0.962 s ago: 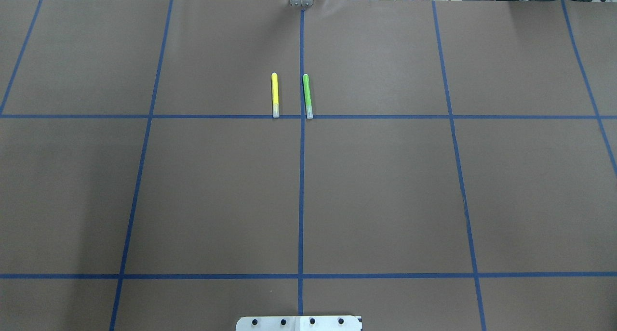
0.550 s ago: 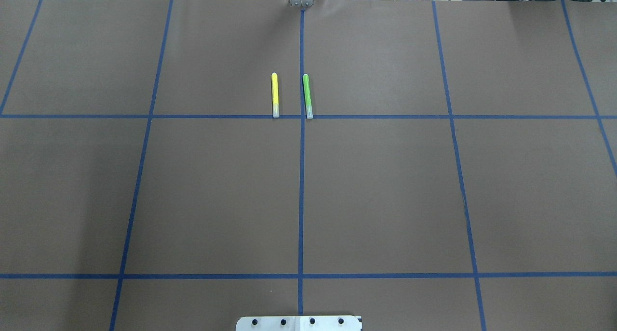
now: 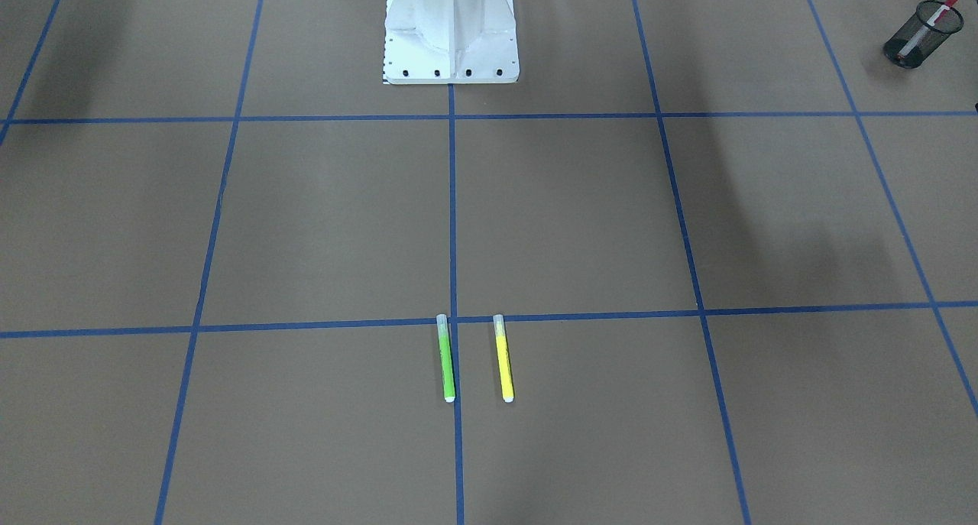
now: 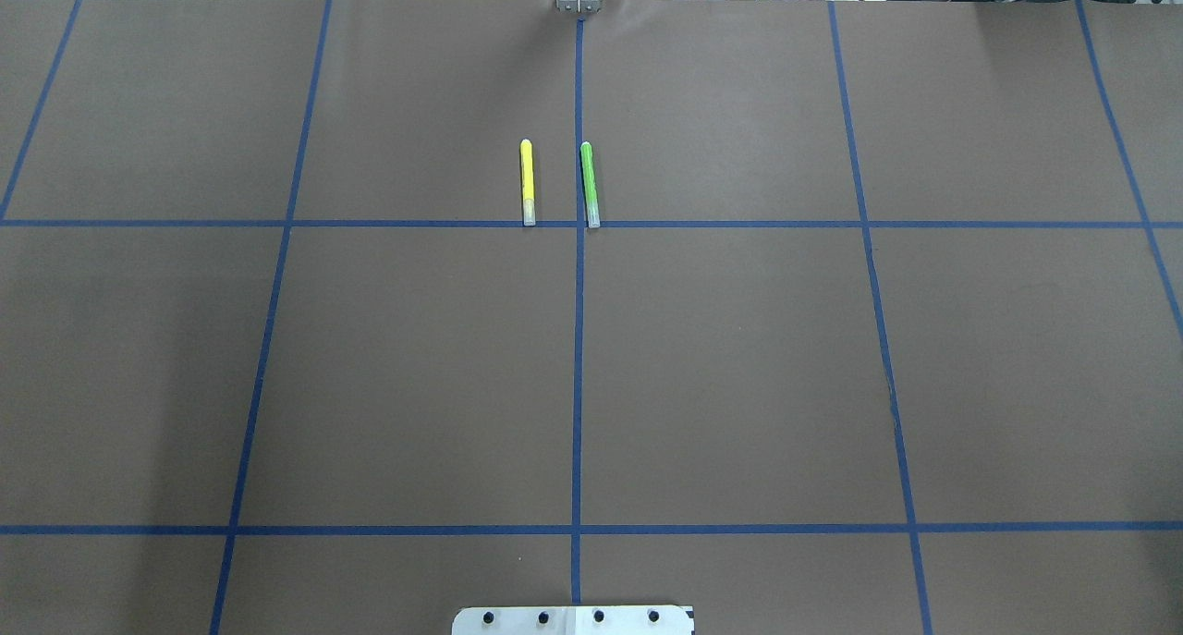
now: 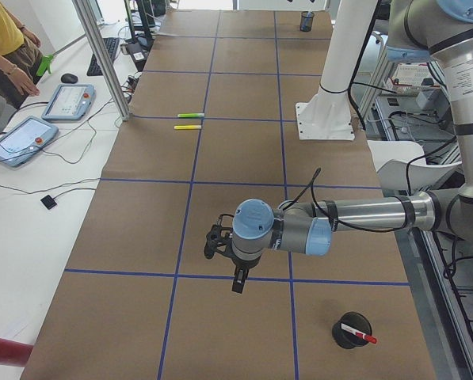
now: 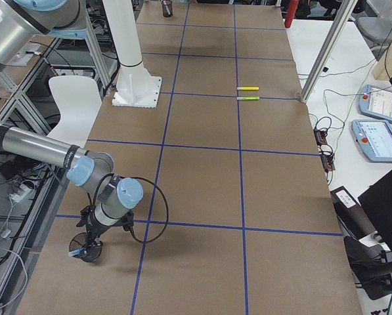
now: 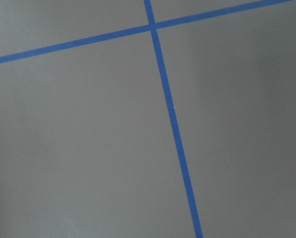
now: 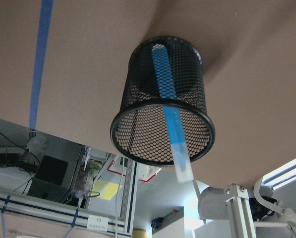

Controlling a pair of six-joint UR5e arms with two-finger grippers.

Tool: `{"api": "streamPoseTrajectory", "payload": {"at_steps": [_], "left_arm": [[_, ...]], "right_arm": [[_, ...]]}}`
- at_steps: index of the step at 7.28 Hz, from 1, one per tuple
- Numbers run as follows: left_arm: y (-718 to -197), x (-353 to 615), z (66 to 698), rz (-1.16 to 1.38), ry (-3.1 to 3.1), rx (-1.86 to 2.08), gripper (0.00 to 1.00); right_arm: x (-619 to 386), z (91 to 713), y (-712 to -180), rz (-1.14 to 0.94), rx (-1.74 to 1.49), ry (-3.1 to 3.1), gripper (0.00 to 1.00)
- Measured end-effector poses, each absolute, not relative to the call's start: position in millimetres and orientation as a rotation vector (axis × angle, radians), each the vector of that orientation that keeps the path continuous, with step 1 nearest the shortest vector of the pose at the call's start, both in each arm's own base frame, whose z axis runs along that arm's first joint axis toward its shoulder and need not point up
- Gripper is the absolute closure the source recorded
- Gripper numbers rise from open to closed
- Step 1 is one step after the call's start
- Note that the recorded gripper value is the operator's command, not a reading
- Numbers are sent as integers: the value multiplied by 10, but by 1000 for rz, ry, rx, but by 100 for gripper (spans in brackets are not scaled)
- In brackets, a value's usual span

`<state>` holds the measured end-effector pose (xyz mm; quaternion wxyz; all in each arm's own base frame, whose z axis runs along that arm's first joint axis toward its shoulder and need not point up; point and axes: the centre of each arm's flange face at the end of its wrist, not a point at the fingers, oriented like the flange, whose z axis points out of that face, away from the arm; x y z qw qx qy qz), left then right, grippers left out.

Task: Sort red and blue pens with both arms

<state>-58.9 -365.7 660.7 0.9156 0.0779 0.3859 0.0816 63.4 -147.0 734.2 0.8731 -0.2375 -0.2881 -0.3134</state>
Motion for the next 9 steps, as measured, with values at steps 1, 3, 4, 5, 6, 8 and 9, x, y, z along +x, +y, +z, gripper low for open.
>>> {"api": "streamPoseTrajectory", "payload": {"at_steps": [1, 3, 4, 5, 6, 8, 9], "left_arm": [[-3655, -587, 6615, 167, 798, 158, 0], [-3651, -579, 6626, 164, 810, 153, 0], [-3655, -578, 6627, 160, 812, 151, 0], [-3664, -578, 6623, 158, 813, 150, 0], [-3684, -578, 6610, 156, 813, 151, 0], [-3743, -577, 6597, 147, 813, 149, 0], [-3792, -577, 6568, 132, 814, 149, 0]], "right_arm": [[703, 7267, -1719, -608, -426, -600, 0], [822, 7070, -2246, -515, -291, -619, 0], [828, 6944, -2496, -451, -232, -654, 0], [815, 6791, -2767, -381, -181, -686, 0], [810, 6606, -3078, -319, -130, -709, 0], [821, 6267, -3598, -118, -39, -729, 0], [824, 6216, -3798, -11, 11, -730, 0]]}}
